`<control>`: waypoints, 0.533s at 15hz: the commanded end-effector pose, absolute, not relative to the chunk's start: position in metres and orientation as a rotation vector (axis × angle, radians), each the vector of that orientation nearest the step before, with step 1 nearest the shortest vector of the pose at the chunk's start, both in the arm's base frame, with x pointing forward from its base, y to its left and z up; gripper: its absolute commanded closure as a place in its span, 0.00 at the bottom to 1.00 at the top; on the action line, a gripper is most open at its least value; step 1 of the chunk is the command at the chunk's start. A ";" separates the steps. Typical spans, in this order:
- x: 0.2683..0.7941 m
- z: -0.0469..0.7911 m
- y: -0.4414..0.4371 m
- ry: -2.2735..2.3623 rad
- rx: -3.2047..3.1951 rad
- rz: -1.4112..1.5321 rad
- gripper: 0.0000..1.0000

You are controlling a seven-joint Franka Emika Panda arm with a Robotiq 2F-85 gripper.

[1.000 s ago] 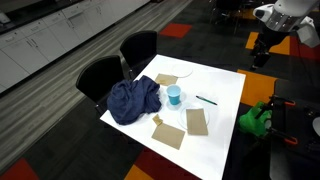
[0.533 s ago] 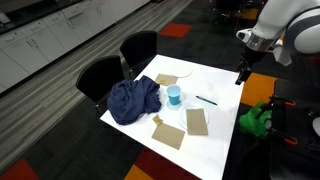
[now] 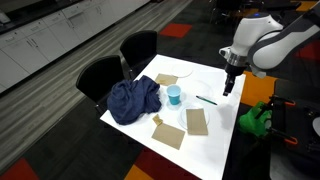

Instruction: Pick the pen and put it in the cup

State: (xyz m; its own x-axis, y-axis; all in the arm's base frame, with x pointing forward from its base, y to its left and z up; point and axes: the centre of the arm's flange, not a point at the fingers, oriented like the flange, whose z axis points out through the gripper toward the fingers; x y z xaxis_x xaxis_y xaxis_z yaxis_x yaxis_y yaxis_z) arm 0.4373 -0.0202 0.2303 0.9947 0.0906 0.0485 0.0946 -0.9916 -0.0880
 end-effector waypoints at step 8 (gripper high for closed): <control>0.517 0.165 -0.024 -0.044 -3.095 -0.123 0.00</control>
State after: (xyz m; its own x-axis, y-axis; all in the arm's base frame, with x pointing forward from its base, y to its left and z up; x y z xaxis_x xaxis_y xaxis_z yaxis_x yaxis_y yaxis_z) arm 0.4944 -0.0212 0.1746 0.9965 0.0650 0.0523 0.0679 -0.9961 -0.0572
